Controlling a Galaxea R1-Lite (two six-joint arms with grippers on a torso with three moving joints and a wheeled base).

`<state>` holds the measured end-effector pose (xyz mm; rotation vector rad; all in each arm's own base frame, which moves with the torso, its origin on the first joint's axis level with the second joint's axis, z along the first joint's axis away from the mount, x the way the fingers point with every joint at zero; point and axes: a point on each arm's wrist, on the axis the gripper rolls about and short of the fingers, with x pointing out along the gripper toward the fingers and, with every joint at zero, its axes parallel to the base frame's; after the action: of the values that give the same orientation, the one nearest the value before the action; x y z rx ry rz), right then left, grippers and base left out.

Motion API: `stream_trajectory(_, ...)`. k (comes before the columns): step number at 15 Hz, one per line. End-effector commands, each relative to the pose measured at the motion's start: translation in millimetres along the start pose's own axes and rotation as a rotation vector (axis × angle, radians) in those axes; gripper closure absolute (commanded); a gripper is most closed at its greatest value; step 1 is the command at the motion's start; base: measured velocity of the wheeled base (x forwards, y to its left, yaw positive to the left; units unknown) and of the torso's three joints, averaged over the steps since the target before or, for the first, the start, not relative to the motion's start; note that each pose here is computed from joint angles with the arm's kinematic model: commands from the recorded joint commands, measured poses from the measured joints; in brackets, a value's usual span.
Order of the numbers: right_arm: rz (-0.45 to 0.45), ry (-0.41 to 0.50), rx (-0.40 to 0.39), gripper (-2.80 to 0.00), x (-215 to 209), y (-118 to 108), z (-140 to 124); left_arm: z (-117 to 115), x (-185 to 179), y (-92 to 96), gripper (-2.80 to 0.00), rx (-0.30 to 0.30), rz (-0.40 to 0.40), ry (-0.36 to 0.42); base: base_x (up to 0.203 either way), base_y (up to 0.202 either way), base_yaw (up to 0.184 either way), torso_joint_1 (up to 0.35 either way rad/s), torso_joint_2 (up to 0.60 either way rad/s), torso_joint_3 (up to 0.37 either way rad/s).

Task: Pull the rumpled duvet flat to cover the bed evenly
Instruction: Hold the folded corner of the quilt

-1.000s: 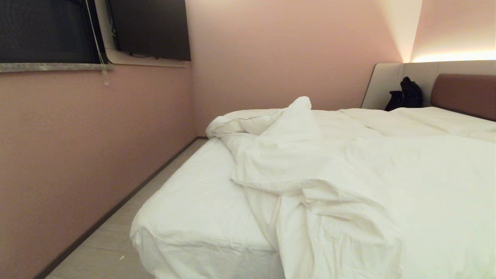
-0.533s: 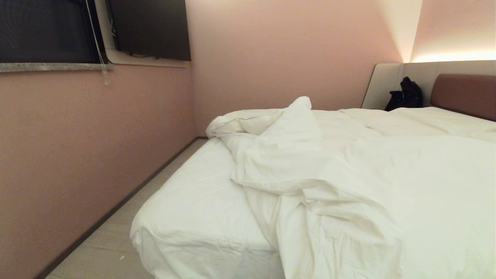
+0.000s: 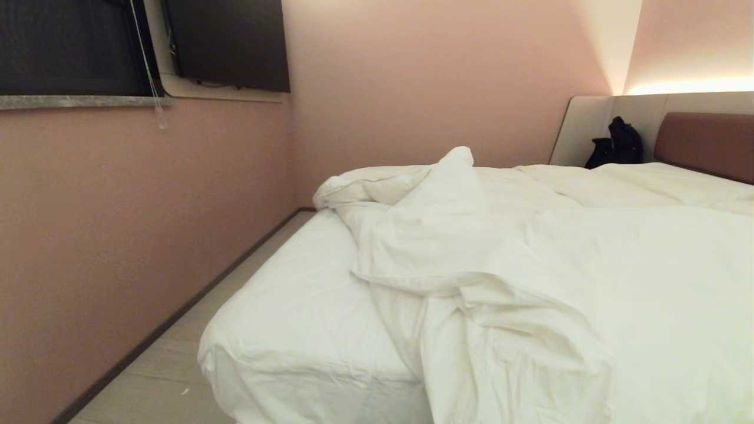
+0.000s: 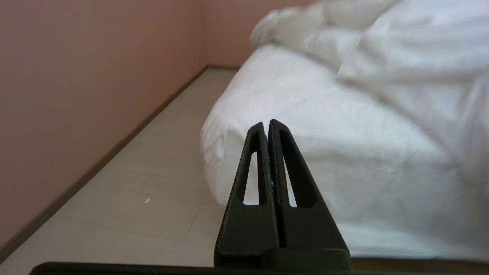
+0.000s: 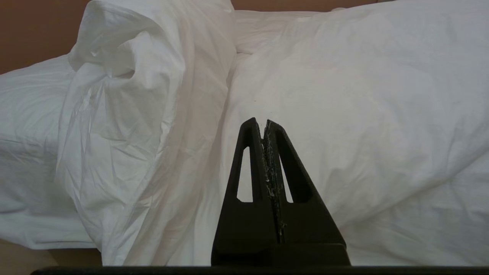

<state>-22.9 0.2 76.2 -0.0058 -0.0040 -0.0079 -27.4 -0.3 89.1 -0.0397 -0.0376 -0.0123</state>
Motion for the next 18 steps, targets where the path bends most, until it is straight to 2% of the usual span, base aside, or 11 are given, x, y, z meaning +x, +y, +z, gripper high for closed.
stream_trajectory(1, 0.001, -0.001, 0.000, 0.00, 0.0, 0.0, 0.0, 20.8, -7.6, -1.2, 0.00, -0.012, -0.014, -0.051, 0.000, 0.000, 0.000, 0.000, 0.00, 0.000)
stream_trajectory(3, 0.001, -0.002, 0.000, 0.00, -0.1, 0.0, 0.2, 34.1, -14.5, -2.7, 0.00, -0.041, -0.055, -0.042, 0.000, 0.000, 0.000, 0.000, 0.00, 0.000)
stream_trajectory(5, 0.002, -0.001, 0.000, 0.00, 0.0, 0.0, 0.0, 59.7, -13.2, -5.0, 0.00, -0.094, -0.112, -0.020, 0.000, 0.000, 0.000, 0.000, 0.00, 0.000)
stream_trajectory(8, 0.000, -0.001, 0.000, 0.00, 0.0, 0.0, 0.0, 102.5, 18.3, -8.2, 0.00, -0.258, -0.187, 0.110, 0.000, 0.000, 0.000, 0.000, 0.00, 0.000)
stream_trajectory(9, 0.000, -0.001, 0.000, 0.00, 0.0, 0.0, 0.0, 113.5, 28.9, -9.1, 0.00, -0.302, -0.210, 0.129, 0.000, 0.000, 0.000, 0.000, 0.00, 0.000)
stream_trajectory(11, 0.000, -0.001, 0.000, 0.00, 0.0, 0.0, 0.0, 132.2, 68.4, -10.9, 0.00, -0.392, -0.244, 0.221, 0.000, 0.000, 0.000, 0.000, 0.00, 0.000)
stream_trajectory(14, 0.000, -0.001, 0.000, 0.00, 0.0, 0.0, 0.0, 147.7, 151.1, -13.1, 0.00, -0.529, -0.269, 0.393, 0.000, 0.000, 0.000, 0.000, 0.00, 0.000)
stream_trajectory(16, 0.003, -0.001, 0.001, 0.00, 0.0, 0.0, 0.0, 144.0, 214.5, -15.0, 0.00, -0.615, -0.263, 0.514, 0.000, 0.000, 0.000, 0.000, 0.00, 0.000)
stream_trajectory(18, 0.000, -0.001, 0.000, 0.00, 0.0, 0.0, 0.0, 128.9, 276.3, -19.4, 0.00, -0.684, -0.254, 0.621, 0.000, 0.000, 0.000, 0.000, 0.00, 0.000)
